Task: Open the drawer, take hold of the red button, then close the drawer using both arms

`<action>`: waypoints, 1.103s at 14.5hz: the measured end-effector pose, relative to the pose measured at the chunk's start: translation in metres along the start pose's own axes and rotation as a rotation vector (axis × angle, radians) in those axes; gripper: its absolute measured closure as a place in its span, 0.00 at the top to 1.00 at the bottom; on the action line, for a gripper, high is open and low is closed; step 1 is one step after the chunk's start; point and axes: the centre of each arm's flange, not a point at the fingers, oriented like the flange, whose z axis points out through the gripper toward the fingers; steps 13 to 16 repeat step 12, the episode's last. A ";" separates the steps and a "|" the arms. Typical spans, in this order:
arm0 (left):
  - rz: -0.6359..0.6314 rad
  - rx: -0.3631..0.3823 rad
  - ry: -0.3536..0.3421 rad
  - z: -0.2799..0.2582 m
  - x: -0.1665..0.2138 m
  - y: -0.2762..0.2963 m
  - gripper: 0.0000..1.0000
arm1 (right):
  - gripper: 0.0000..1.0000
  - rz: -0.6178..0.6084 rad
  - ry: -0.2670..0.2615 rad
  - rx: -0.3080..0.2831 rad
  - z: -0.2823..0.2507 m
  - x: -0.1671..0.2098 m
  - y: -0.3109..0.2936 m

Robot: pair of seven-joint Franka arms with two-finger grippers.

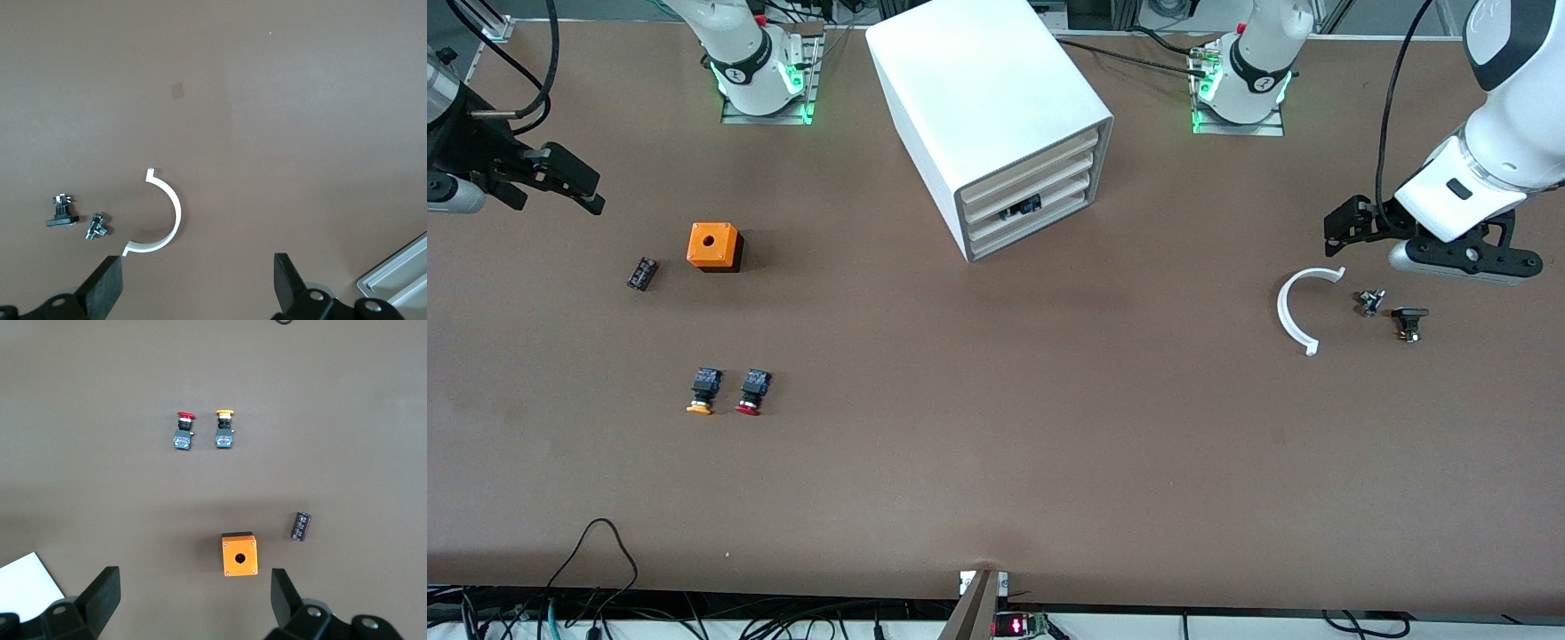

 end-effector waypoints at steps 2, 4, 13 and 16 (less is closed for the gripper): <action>0.000 0.000 -0.003 -0.001 0.000 0.000 1.00 | 1.00 0.002 0.000 0.000 0.000 0.000 0.000; 0.000 0.000 -0.006 -0.002 -0.001 0.001 1.00 | 1.00 -0.001 0.002 0.000 -0.001 0.000 -0.002; 0.006 -0.001 -0.041 -0.011 -0.006 0.004 1.00 | 1.00 -0.011 0.023 0.001 -0.010 0.003 -0.007; 0.006 -0.001 -0.041 -0.011 -0.006 0.004 1.00 | 1.00 -0.011 0.023 0.001 -0.010 0.003 -0.007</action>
